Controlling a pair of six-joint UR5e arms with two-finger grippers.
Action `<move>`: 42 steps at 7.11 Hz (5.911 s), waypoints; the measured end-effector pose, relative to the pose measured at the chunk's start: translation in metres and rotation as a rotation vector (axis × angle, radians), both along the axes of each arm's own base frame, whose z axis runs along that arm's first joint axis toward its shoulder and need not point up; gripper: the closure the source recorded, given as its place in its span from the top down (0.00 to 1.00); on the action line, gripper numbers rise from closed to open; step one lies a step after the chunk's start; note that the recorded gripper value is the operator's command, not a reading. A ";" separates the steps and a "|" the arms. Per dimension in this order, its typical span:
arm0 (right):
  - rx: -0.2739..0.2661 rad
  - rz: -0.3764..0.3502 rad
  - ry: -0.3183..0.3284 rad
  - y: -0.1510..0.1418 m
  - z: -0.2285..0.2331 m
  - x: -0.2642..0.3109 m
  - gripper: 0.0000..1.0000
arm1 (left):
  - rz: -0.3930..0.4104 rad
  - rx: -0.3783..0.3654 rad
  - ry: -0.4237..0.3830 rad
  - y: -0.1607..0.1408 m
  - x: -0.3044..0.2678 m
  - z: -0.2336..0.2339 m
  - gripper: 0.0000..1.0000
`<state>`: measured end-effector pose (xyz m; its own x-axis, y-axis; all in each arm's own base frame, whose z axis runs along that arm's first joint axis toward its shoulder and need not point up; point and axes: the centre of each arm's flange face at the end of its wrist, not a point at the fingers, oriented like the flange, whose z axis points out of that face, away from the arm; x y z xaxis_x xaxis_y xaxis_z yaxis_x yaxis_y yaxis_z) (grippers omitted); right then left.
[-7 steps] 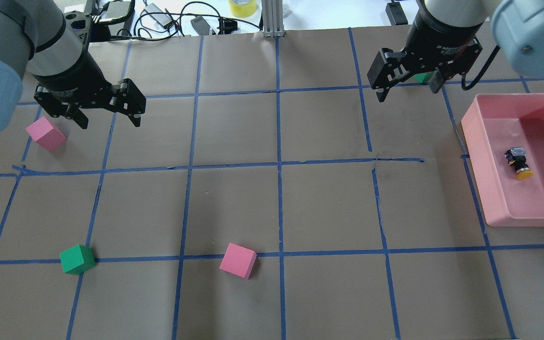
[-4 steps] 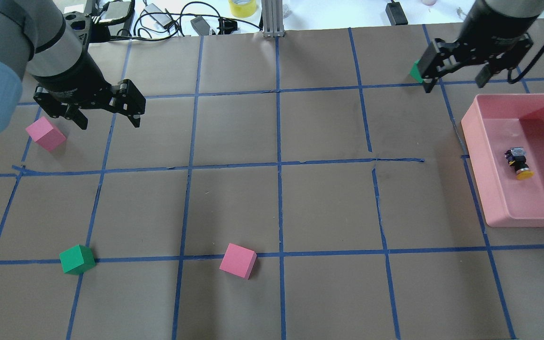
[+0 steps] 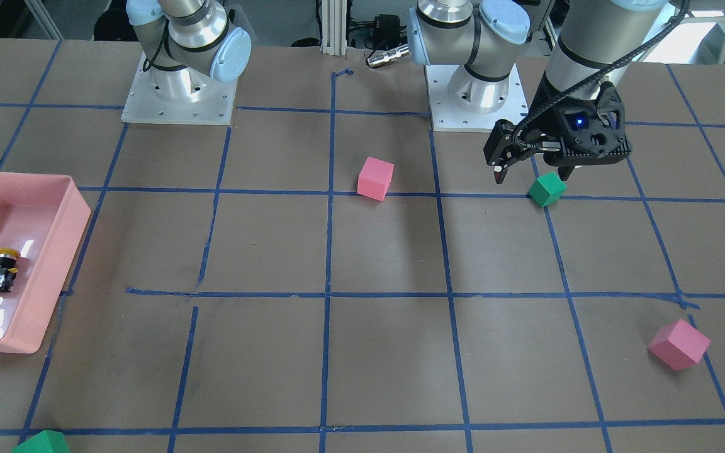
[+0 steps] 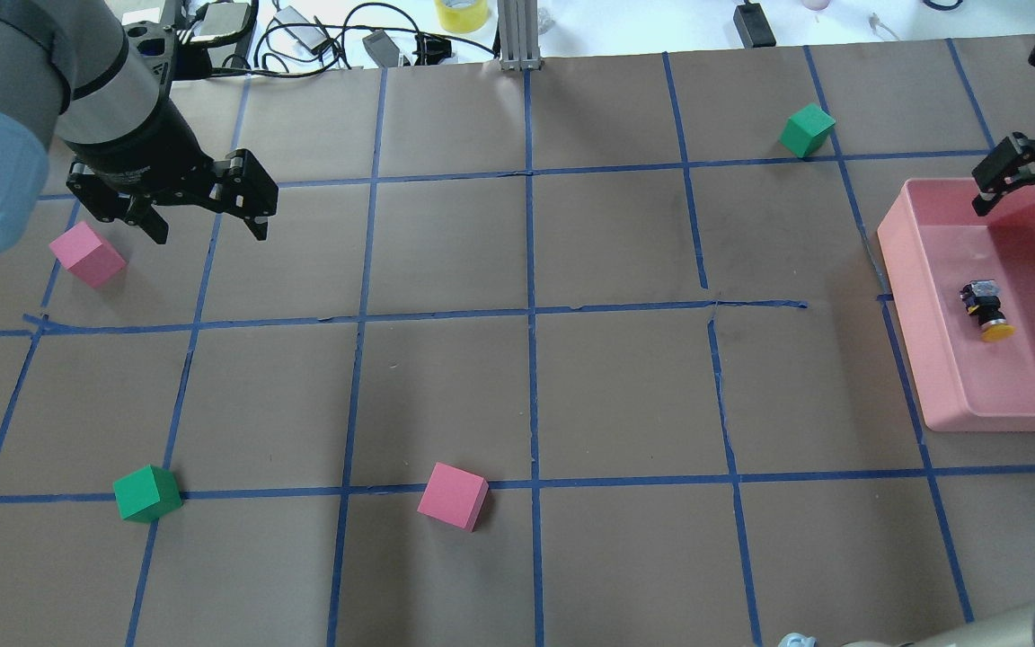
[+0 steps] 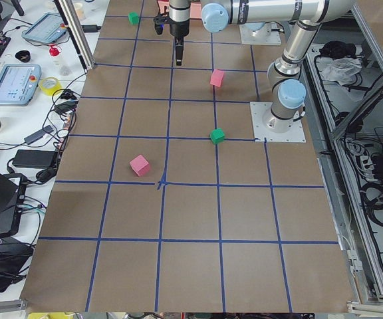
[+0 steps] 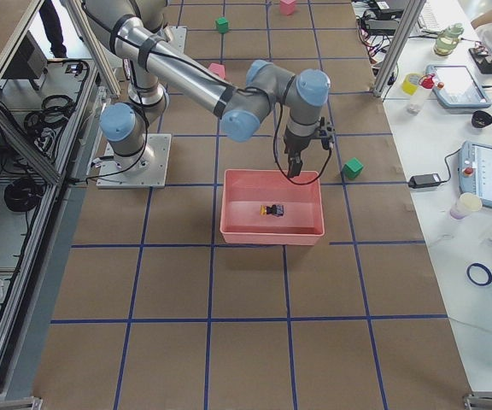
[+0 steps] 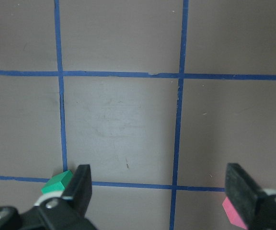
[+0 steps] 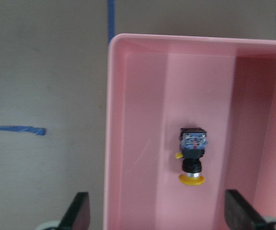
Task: Align button upright
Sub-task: 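Move the right gripper over the pink tray above the black button switch, then lower the right gripper and close it on the black button switch, then lift the button switch out of the pink tray with the right gripper, then carry the button switch to the table center and lower it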
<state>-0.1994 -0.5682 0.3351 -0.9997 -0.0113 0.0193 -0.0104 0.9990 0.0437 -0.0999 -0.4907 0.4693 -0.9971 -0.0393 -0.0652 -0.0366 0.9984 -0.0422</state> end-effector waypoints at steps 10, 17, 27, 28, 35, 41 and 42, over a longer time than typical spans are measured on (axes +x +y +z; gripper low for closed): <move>-0.032 -0.044 -0.001 0.033 -0.108 -0.027 1.00 | 0.000 0.000 0.001 0.000 0.000 -0.001 1.00; -0.045 -0.043 0.009 0.025 -0.135 -0.033 1.00 | -0.003 0.005 -0.002 0.000 0.000 -0.002 1.00; -0.009 -0.039 -0.004 0.027 -0.103 -0.029 0.00 | -0.005 0.008 -0.003 0.002 0.002 -0.008 1.00; -0.007 -0.031 -0.008 0.019 -0.065 -0.021 0.00 | -0.005 0.005 -0.003 0.002 0.002 -0.007 1.00; -0.032 -0.051 -0.017 -0.044 0.064 0.339 0.00 | -0.005 -0.022 -0.005 -0.002 0.003 -0.005 1.00; -0.132 -0.055 -0.077 -0.022 -0.085 0.566 0.00 | -0.002 -0.024 -0.005 -0.002 0.004 -0.004 1.00; -0.129 -0.044 -0.081 -0.020 -0.102 0.577 0.00 | -0.001 -0.023 -0.005 -0.002 0.004 -0.005 1.00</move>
<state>0.3771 -0.5886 0.2327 -0.9976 0.0300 -0.0632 0.0353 0.9959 -0.0837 -0.0960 -0.4927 0.4642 -0.9968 -0.0394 -0.0697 -0.0349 0.9973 -0.0651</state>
